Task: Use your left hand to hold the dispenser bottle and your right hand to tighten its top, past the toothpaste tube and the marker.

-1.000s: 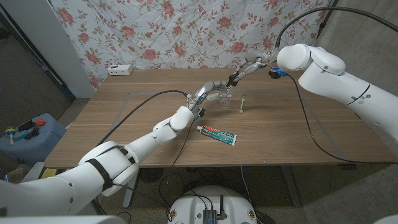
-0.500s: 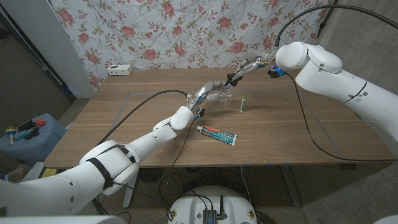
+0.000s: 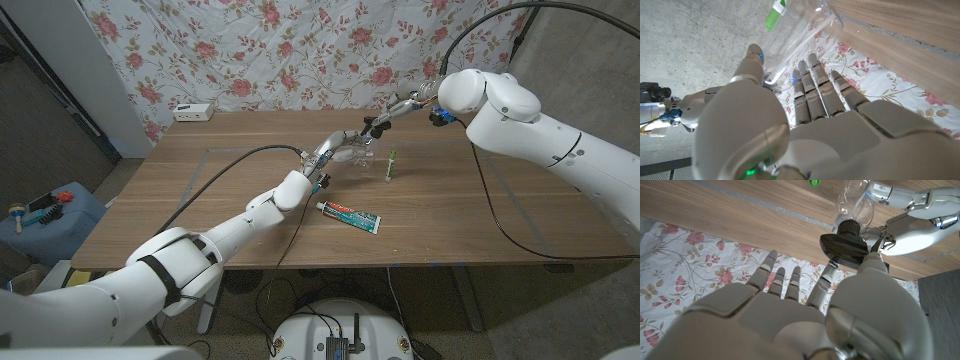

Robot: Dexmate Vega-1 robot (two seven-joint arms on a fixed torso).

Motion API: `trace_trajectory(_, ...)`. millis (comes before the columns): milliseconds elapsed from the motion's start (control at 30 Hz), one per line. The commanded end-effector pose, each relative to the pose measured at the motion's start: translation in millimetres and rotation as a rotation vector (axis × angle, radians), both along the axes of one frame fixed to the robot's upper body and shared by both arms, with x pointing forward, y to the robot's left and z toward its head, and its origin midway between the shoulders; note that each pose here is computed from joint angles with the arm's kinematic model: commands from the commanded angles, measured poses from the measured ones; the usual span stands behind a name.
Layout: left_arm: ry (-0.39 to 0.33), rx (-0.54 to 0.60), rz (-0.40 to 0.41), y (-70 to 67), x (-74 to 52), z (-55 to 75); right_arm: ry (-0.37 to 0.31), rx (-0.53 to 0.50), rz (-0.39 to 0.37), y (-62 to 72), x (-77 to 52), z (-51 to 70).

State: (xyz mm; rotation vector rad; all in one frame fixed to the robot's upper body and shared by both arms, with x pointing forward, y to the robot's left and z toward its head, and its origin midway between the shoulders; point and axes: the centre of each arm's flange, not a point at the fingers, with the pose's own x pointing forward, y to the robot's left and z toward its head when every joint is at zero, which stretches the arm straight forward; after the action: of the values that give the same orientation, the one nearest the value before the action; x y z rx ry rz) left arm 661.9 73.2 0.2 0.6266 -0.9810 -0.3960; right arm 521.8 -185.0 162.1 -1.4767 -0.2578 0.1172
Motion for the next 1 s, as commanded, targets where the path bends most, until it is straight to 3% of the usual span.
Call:
trace_trajectory(33,-0.001,-0.005,0.005,1.7,-4.1,-2.9,-0.047,-0.016,-0.049,7.7,-7.5,-2.5)
trace_trajectory(1000,-0.004,-0.013,0.013,4.6,-7.9,-6.0,-0.149,-0.053,-0.106,19.7,-14.8,-8.5)
